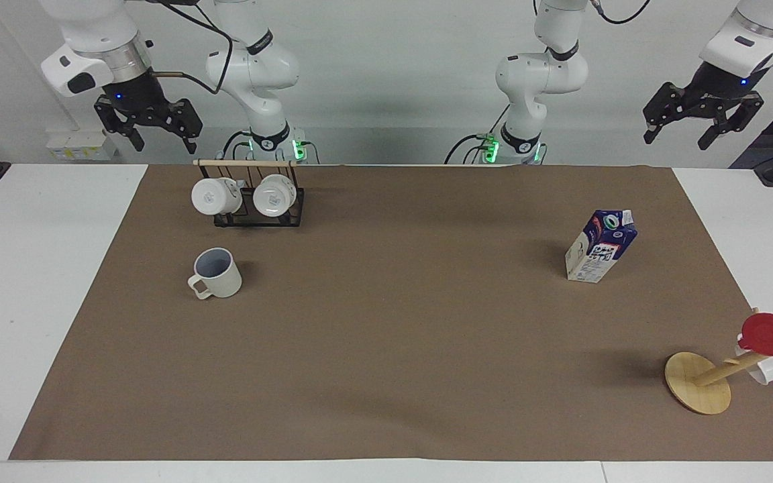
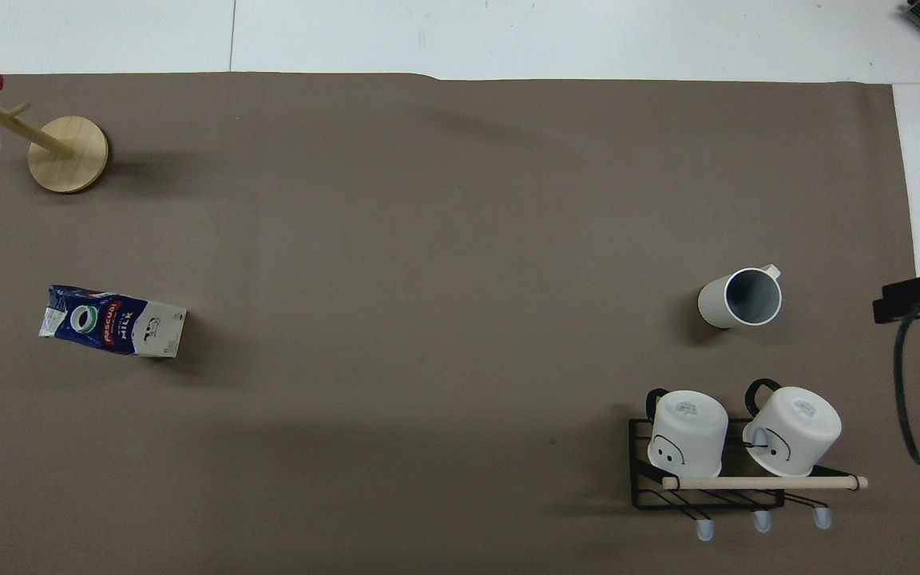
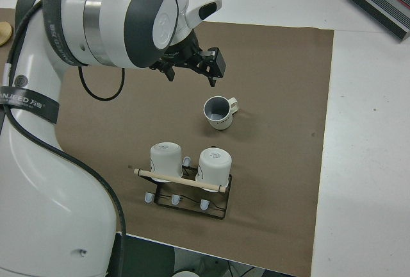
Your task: Place cup and milk on table
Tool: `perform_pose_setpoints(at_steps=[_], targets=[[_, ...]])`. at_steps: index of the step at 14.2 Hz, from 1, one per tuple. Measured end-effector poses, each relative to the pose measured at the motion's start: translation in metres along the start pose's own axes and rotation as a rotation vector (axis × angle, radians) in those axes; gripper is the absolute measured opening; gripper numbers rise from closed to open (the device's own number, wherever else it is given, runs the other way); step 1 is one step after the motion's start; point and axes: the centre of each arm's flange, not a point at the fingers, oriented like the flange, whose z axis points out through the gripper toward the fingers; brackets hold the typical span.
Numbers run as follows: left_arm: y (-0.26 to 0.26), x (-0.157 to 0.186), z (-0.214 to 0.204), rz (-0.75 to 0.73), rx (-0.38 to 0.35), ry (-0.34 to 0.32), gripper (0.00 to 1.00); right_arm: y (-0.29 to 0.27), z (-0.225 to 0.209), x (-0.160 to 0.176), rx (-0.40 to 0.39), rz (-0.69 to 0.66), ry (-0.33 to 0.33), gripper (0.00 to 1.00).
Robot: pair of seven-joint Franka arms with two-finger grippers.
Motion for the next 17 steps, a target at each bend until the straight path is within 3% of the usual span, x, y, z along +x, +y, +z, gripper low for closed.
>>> perform_pose_setpoints(at_steps=[8, 13, 17], targets=[[0.000, 0.000, 0.000, 0.000, 0.000, 0.000, 1.00, -0.003, 0.030, 0.009, 0.002, -0.007, 0.035, 1.00], [0.005, 0.001, 0.000, 0.011, 0.000, -0.001, 1.00, -0.033, 0.099, 0.026, 0.000, -0.061, 0.042, 1.00], [0.005, 0.001, 0.000, 0.011, 0.000, -0.001, 1.00, -0.052, 0.178, 0.049, -0.003, -0.092, 0.065, 1.00]])
